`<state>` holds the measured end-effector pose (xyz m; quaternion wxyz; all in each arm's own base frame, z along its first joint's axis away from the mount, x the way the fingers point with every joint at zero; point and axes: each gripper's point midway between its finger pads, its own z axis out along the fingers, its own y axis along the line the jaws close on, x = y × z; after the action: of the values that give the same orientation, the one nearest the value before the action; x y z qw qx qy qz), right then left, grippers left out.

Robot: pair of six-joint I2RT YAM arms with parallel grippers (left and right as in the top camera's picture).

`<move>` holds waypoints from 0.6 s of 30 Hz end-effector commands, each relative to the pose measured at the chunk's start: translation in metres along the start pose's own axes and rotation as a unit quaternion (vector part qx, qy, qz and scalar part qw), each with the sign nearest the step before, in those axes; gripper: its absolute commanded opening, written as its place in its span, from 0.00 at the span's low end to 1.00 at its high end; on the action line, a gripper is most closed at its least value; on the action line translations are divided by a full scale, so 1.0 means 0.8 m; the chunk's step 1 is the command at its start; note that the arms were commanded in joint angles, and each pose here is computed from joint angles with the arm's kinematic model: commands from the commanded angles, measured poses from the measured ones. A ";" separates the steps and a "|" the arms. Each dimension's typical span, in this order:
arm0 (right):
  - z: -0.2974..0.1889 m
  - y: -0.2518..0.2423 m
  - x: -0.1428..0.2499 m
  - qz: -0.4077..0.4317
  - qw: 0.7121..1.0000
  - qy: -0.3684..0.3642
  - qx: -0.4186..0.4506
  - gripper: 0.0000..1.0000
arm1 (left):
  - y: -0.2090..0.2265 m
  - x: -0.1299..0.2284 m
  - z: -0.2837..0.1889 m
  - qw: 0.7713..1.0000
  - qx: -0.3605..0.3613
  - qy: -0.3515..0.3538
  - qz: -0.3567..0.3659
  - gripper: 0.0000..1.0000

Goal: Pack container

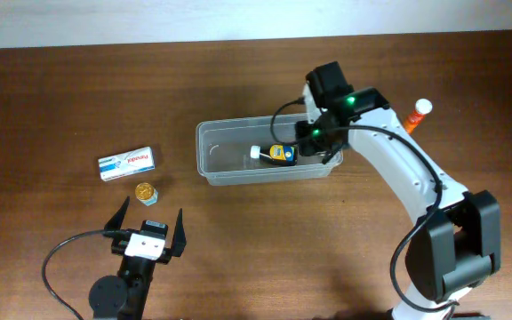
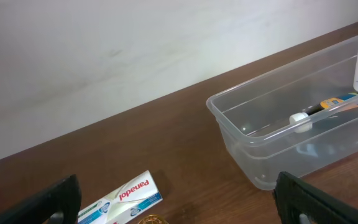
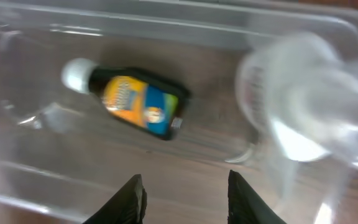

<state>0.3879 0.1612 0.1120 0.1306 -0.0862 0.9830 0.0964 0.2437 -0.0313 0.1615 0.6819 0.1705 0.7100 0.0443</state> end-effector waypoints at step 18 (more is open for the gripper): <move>0.077 0.114 -0.028 -0.072 0.994 -0.038 -0.073 0.35 | 0.003 0.003 0.000 1.000 -0.007 0.001 -0.002 0.99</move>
<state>0.4034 0.2550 0.0835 0.1757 -0.1650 0.9598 0.1438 0.2437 -0.0313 0.1615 0.6819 0.1705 0.7100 0.0443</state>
